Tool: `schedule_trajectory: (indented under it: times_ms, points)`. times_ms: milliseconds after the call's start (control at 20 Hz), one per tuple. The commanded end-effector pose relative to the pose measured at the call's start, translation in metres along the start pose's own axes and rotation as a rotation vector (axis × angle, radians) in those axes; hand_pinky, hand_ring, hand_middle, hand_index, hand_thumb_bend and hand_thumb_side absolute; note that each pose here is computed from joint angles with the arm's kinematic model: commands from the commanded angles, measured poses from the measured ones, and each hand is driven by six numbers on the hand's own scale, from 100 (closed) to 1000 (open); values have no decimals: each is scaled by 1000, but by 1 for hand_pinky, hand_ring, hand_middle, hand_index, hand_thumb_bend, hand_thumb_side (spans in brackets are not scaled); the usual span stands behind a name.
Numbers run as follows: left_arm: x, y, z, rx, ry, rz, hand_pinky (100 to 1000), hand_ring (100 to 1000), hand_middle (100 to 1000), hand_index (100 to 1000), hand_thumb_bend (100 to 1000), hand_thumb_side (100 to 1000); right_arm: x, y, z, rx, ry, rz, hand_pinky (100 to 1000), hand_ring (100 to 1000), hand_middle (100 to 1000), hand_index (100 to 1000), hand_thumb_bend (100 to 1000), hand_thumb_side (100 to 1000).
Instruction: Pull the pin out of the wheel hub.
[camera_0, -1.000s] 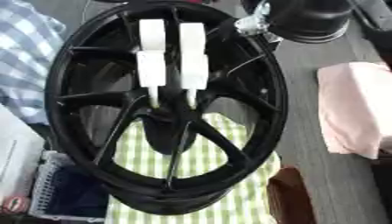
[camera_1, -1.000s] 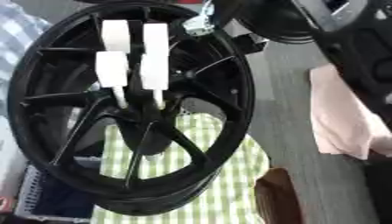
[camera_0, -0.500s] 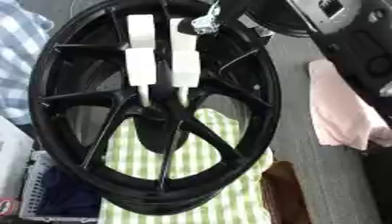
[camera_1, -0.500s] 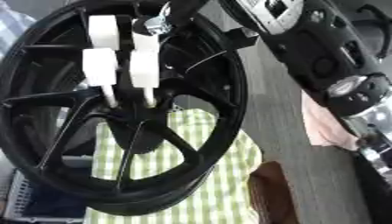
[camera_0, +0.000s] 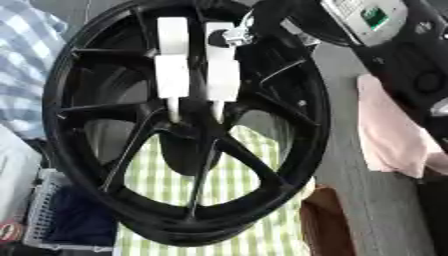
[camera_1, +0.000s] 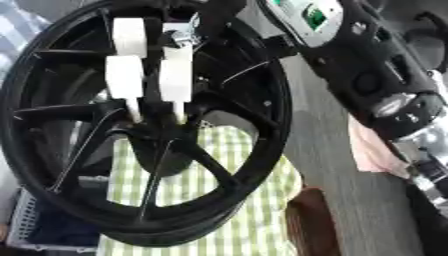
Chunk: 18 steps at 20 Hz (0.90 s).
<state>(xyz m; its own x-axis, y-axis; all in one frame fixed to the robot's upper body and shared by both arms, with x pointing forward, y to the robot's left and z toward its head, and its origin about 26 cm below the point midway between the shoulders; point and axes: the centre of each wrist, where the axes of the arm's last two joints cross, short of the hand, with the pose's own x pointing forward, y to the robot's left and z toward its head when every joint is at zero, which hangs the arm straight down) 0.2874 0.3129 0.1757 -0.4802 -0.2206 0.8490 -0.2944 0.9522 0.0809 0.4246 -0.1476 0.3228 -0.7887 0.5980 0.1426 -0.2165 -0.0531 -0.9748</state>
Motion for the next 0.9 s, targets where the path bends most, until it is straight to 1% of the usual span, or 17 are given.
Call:
schedule_trajectory:
  times_ms: [50,900]
  points:
    - [6,2,-3,-2,-24,0,716,641,621,781,100,775,-6,-10,10,-22,36,33,885,835,787,839,372,499]
    - [8,0,-5,-10,-33,5,716,641,622,781,100,775,-15,-1,7,30,63,53,880,830,776,832,387,497]
